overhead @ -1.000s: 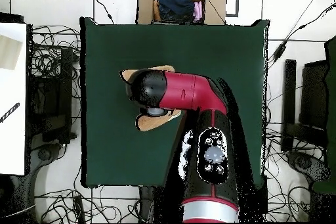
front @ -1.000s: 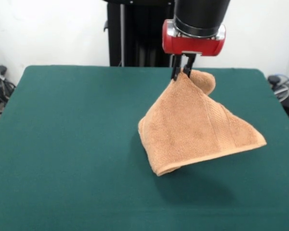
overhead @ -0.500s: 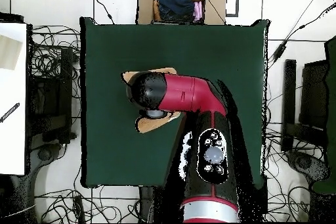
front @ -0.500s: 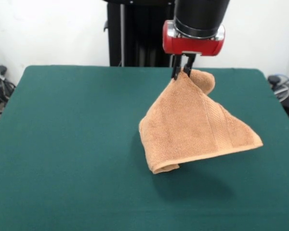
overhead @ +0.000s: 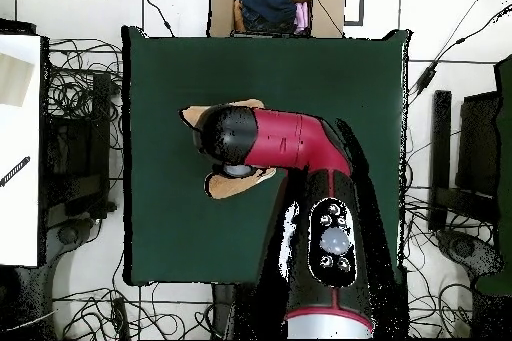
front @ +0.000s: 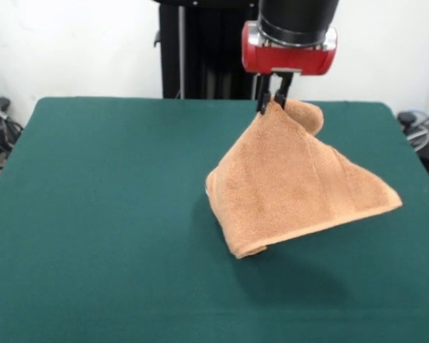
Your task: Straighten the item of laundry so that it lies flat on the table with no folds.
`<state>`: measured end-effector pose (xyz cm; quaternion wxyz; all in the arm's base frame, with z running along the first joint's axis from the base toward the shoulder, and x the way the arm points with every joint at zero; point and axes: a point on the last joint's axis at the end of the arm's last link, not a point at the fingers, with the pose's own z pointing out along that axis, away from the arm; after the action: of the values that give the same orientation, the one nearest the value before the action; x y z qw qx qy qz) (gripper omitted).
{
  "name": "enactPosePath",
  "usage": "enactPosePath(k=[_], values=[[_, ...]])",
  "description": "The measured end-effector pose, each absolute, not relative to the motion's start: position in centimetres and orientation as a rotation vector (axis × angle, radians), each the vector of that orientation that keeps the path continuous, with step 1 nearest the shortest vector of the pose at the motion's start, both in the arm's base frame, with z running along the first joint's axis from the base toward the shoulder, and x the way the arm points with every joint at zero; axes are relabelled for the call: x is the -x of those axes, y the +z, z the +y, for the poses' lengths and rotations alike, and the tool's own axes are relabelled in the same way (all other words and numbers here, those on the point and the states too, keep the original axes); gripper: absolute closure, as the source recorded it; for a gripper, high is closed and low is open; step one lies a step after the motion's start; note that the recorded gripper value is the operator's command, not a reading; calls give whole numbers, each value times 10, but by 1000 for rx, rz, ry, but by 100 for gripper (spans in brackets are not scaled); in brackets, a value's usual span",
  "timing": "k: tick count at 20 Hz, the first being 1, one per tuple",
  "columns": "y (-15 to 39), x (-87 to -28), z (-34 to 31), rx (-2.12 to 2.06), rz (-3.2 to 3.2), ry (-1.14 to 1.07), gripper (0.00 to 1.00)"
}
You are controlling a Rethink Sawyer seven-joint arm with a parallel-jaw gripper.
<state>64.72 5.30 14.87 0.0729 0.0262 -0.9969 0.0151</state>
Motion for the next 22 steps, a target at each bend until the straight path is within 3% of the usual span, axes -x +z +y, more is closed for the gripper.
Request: enactPosePath(k=[12,22], values=[[181,-654,41,-50,-3026,48,100],[183,-656,-8,62,-3029,44,100]])
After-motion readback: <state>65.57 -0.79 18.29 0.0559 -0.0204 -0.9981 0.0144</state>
